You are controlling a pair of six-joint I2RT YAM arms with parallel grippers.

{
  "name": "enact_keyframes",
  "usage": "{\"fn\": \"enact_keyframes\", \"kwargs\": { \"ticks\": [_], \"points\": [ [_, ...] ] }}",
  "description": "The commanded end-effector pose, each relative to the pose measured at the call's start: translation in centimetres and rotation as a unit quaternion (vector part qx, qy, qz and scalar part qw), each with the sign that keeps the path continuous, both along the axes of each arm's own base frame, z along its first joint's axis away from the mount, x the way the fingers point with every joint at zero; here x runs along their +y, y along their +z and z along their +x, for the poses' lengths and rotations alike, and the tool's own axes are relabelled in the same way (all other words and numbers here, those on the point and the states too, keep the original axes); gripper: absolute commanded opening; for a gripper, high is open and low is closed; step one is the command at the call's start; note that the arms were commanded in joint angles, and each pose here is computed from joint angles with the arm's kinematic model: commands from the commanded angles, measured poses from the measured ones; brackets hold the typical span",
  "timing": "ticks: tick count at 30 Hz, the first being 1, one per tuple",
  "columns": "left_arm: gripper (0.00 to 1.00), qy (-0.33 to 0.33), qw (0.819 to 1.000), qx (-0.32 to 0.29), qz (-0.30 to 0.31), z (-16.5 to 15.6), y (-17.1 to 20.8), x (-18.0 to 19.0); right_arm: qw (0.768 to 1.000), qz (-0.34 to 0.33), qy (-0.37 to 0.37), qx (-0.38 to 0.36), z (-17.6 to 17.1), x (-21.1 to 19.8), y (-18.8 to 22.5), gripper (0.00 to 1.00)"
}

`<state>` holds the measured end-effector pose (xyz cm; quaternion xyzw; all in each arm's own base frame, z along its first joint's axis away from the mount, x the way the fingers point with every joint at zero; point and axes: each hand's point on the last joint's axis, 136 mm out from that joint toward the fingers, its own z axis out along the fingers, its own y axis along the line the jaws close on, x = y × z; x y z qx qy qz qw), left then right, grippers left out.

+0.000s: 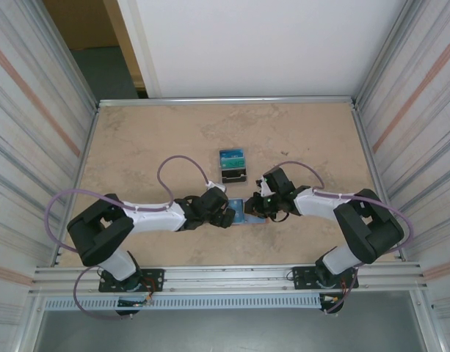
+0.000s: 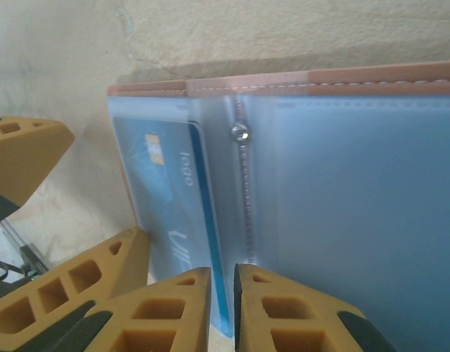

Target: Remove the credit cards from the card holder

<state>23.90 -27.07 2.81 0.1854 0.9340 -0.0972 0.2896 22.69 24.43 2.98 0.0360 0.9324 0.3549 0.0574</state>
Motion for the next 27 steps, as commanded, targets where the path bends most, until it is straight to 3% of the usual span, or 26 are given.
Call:
{"fn": "enact_keyframes", "kwargs": {
  "ticks": [1, 17, 27],
  "points": [
    [0.99, 0.009, 0.999, 0.017, 0.028, -0.2, -1.0, 0.9, 1.000, 0.015, -0.001, 0.014, -0.3, 0.1, -0.6, 0.16],
    [0.99, 0.006, 0.999, 0.023, 0.023, -0.3, -1.2, 0.6, 0.999, 0.049, 0.008, 0.020, -0.4, 1.0, -0.7, 0.12],
    [0.99, 0.006, 0.999, 0.023, 0.023, -0.3, -1.1, 0.7, 0.999, 0.046, 0.008, -0.005, -0.3, 0.5, 0.5, 0.15]
  ]
}}
